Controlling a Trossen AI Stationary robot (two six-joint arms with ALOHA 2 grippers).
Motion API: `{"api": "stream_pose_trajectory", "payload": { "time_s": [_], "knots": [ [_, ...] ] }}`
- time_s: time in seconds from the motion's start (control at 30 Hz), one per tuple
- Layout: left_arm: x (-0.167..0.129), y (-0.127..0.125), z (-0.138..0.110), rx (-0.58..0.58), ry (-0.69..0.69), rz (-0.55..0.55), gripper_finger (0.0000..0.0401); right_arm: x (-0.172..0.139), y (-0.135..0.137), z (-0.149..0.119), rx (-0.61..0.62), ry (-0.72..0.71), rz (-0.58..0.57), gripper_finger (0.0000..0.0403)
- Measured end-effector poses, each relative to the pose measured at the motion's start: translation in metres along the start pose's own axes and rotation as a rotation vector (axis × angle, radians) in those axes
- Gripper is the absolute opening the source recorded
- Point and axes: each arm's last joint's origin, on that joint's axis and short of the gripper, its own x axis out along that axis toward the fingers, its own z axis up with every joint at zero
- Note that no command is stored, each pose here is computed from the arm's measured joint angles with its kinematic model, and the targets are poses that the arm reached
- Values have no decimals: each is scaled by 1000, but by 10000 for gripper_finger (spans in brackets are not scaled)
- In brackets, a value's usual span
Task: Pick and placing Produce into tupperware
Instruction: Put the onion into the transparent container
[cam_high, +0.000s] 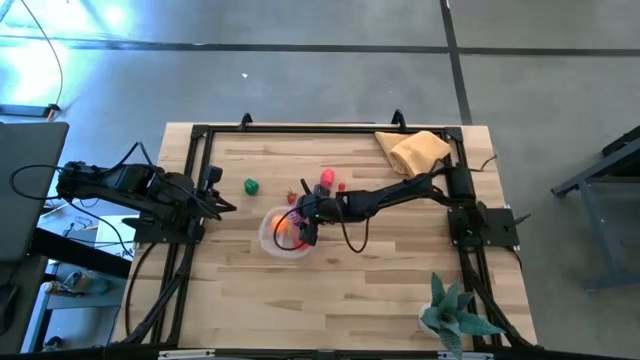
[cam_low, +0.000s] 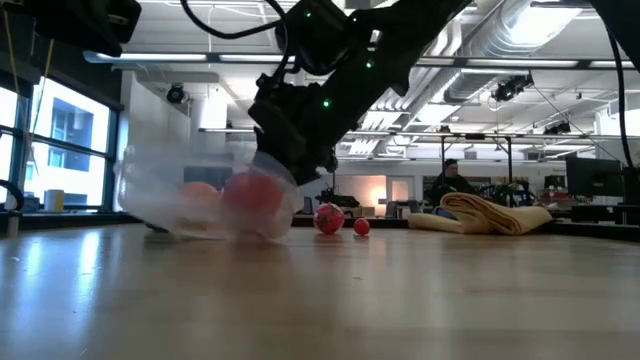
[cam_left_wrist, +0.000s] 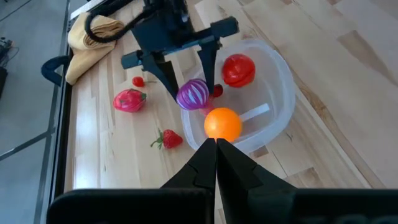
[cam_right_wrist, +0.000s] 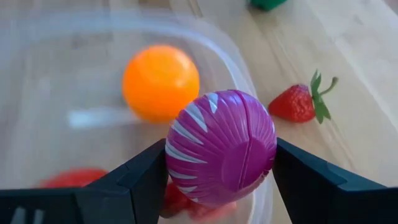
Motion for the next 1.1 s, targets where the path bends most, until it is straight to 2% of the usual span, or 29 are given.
{"api": "stream_pose_trajectory", "payload": {
  "time_s": [1.1],
  "knots": [
    [0, 0, 0, 0, 1, 0, 3, -6, 7, 3, -79, -15, 5, 243]
  ]
}}
